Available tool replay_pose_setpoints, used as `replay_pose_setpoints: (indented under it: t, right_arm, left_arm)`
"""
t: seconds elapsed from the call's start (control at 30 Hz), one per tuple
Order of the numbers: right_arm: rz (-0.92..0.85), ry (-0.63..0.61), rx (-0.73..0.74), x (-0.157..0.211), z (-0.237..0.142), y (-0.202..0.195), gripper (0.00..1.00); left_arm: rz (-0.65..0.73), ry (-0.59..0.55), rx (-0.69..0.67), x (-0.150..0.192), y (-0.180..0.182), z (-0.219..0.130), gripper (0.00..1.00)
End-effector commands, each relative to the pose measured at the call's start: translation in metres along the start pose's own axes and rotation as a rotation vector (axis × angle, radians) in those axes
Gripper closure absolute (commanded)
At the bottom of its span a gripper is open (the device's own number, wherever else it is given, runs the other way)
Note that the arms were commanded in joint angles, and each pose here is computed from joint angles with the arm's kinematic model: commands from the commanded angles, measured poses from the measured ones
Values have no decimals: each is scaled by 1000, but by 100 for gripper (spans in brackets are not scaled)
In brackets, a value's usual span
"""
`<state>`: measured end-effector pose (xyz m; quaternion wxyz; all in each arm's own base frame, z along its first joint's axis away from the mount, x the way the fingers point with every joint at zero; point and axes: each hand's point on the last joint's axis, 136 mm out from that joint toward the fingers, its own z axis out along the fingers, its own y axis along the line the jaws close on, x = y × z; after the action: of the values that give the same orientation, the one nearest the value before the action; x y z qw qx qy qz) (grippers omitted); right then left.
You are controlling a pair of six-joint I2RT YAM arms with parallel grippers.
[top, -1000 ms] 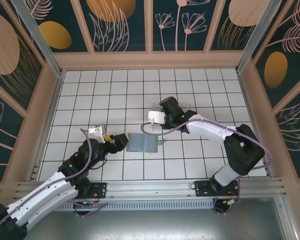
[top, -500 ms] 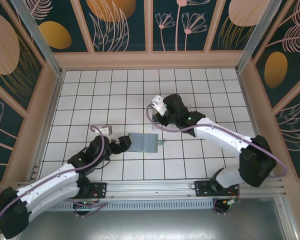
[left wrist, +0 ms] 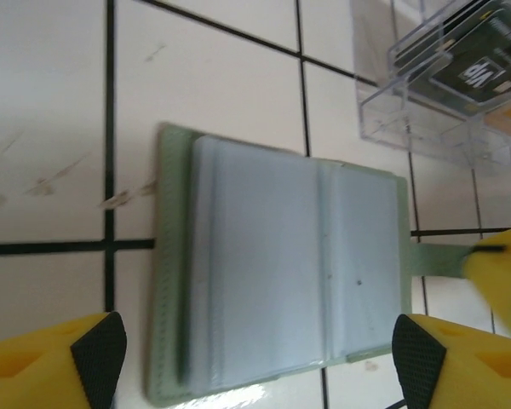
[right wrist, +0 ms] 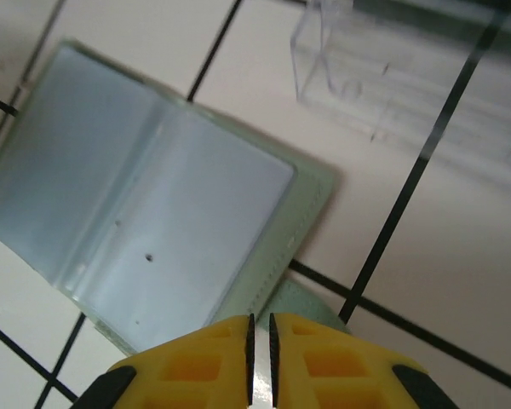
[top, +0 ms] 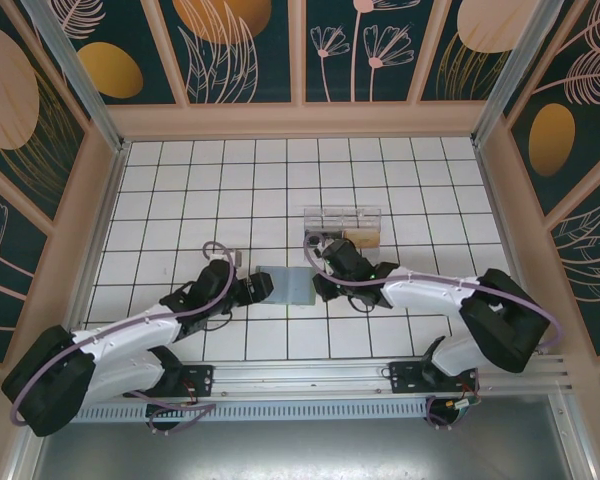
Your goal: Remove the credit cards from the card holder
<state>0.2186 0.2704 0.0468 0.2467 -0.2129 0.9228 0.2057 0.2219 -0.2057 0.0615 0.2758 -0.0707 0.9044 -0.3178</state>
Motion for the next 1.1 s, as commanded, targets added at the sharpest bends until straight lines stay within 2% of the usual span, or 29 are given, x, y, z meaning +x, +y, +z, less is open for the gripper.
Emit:
replay_pose_setpoints:
  t: [0.0,0.53,1.07]
  right_arm:
    - [63,-27,-32,-4,10,7,86]
    - [57,13,6,7,31,0,86]
    - [53,69,37,22,43,-7,88]
  left_arm:
    - [-1,-5,62,-11,-20,5,20]
    - [15,56,-4,-9,-16,30,21]
    - [17,48,-38,-9,-6,25,19]
